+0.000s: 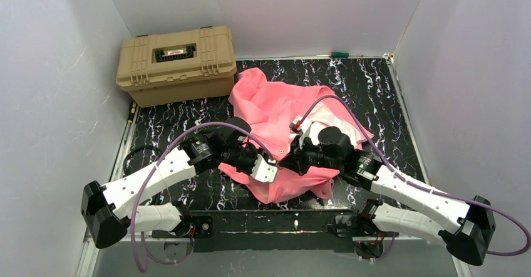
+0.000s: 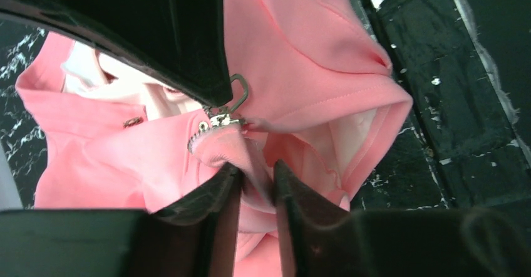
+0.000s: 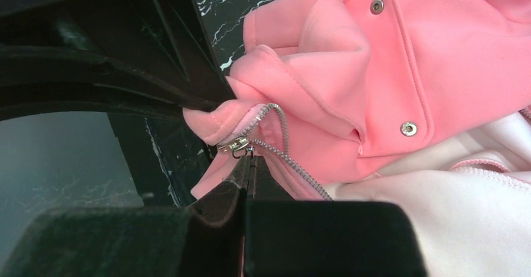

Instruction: Zip up the jacket

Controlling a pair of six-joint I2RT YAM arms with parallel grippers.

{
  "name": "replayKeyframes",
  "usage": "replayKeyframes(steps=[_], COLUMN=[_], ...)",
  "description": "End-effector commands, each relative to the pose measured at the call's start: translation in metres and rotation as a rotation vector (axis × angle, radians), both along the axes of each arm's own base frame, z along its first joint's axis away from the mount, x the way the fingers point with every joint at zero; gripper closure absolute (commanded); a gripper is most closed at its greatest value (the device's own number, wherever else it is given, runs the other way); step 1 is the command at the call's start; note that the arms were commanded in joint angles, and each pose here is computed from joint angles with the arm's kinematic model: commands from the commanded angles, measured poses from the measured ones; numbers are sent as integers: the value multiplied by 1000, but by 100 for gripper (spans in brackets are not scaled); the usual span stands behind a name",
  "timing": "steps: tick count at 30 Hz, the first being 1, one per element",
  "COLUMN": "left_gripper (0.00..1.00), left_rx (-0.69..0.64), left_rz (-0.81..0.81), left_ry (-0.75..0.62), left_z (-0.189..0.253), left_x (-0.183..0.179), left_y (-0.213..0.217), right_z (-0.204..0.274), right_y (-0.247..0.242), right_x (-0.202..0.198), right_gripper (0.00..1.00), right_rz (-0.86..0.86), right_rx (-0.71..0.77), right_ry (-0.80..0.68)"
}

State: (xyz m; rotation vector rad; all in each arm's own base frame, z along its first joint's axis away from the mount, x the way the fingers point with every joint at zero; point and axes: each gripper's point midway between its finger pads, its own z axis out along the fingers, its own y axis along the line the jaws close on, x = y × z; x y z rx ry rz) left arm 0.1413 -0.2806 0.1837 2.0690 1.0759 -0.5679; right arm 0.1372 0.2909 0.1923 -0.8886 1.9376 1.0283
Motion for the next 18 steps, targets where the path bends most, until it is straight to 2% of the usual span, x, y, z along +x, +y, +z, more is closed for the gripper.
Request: replayKeyframes(steps=[1,3,4,13,18], left_gripper=[71,59,56,52,45], left_rx=[-5,-26,-37,-66,-91], left_rz=[145,182,198,255,282], left_ry=[-20,-52,-67,-110,-136], left_z=[4,5,6,17,27], left_x=[19,25,28,31,30], left_y=[0,-1,-2,-4,1], right_z=[34,35,34,34,38], right_y=[9,8,8,9,9], right_x=[0,0,0,-1,2], right_gripper=[99,99,99,99,99], right_rz=[25,26,26,32,26], right_rx=[83,85,83,86,89], right_ry=[-28,-27,-25,-26,-32])
